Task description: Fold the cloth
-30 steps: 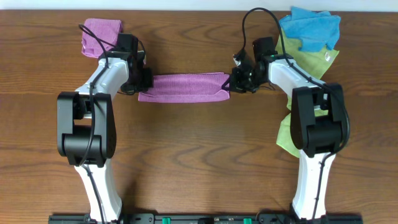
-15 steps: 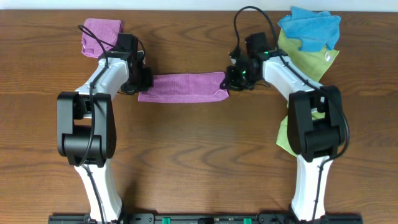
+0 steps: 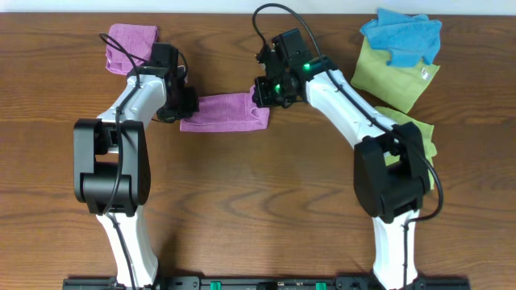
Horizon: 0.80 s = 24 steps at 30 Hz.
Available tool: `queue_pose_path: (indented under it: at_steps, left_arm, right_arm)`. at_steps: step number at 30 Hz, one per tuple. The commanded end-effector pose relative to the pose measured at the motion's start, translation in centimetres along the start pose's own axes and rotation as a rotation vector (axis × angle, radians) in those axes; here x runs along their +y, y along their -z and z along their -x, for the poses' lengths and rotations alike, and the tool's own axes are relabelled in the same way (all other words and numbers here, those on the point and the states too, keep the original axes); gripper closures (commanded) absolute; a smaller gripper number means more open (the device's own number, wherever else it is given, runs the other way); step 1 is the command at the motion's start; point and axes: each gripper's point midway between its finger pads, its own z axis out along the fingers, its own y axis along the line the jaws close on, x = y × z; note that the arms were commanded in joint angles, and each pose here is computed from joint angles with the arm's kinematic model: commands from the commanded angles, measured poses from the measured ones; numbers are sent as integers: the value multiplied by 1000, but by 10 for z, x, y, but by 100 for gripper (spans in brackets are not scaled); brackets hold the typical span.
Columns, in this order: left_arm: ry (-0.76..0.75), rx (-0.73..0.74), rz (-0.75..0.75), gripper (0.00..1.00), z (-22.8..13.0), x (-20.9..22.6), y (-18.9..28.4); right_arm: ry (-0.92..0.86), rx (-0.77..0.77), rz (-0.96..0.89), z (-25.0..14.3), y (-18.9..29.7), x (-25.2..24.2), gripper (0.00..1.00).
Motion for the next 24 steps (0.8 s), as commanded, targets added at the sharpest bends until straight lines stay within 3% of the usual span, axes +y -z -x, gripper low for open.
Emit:
queue_pose_path:
  at_steps: [1,14,24]
  left_arm:
    - [15,62,-9,94,-15,0,-20]
    - [20,65,-24,94,-15,-2,-20]
    - [26,57,-26,94,-13,-2,-20]
  right_arm:
    - [52,-29,28,5,5,34,98]
    - [131,-62,92,1,-9,86,99]
    - [165,-97,95,4,-13,100,99]
